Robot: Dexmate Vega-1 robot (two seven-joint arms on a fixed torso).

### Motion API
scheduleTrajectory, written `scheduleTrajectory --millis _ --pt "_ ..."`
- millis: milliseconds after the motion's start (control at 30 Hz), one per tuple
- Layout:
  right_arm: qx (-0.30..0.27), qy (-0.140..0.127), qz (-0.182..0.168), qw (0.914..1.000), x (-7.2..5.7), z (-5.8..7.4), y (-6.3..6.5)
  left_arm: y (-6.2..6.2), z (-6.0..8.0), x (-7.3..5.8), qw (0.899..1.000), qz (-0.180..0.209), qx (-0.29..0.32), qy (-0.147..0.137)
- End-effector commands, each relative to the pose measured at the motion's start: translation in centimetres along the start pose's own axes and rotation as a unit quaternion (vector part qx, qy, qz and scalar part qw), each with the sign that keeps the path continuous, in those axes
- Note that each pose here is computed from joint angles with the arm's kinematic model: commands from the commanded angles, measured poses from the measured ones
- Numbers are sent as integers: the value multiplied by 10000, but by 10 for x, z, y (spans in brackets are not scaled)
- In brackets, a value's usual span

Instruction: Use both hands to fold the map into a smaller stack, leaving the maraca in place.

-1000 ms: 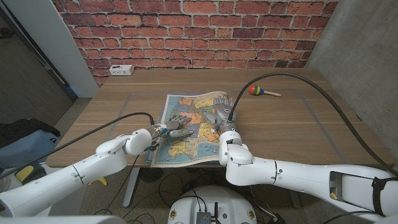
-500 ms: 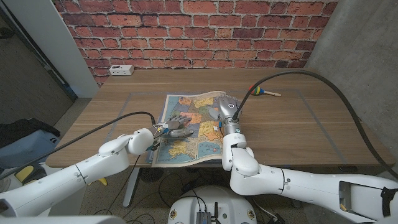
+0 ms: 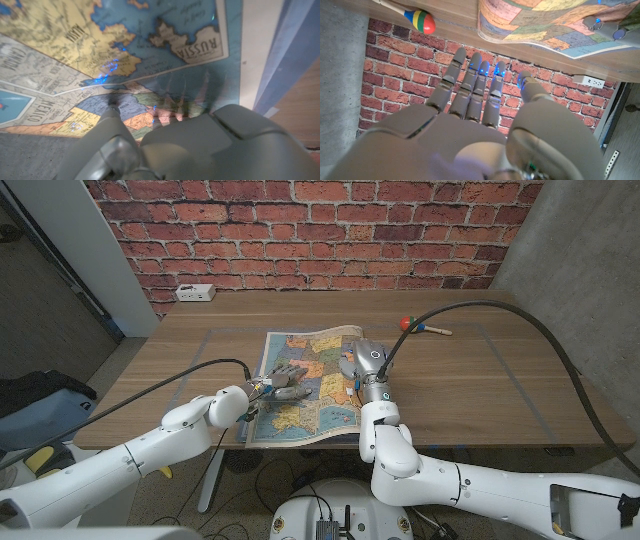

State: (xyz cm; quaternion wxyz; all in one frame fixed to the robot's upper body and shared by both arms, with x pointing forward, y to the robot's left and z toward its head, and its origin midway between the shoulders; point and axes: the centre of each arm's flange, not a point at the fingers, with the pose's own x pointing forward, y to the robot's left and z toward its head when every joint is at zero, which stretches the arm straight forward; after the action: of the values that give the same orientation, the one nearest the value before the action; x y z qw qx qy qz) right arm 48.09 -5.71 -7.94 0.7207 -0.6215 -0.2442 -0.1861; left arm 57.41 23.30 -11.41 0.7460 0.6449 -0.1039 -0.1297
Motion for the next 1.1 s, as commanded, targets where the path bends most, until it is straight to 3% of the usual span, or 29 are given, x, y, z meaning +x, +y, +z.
scheduleTrajectory --millis 33,467,867,1100 --pt "-13 183 440 9989 -25 -5 26 -1 -2 0 9999 9 -62 81" --pt "-61 441 876 9952 -39 -14 50 -1 -1 1 10000 1 -60 51" --pt "-74 388 1549 9871 -45 -12 77 -1 -1 -1 10000 39 -77 46" --pt "-98 434 1633 9856 -47 -13 84 -1 -1 -3 9999 74 -86 13"
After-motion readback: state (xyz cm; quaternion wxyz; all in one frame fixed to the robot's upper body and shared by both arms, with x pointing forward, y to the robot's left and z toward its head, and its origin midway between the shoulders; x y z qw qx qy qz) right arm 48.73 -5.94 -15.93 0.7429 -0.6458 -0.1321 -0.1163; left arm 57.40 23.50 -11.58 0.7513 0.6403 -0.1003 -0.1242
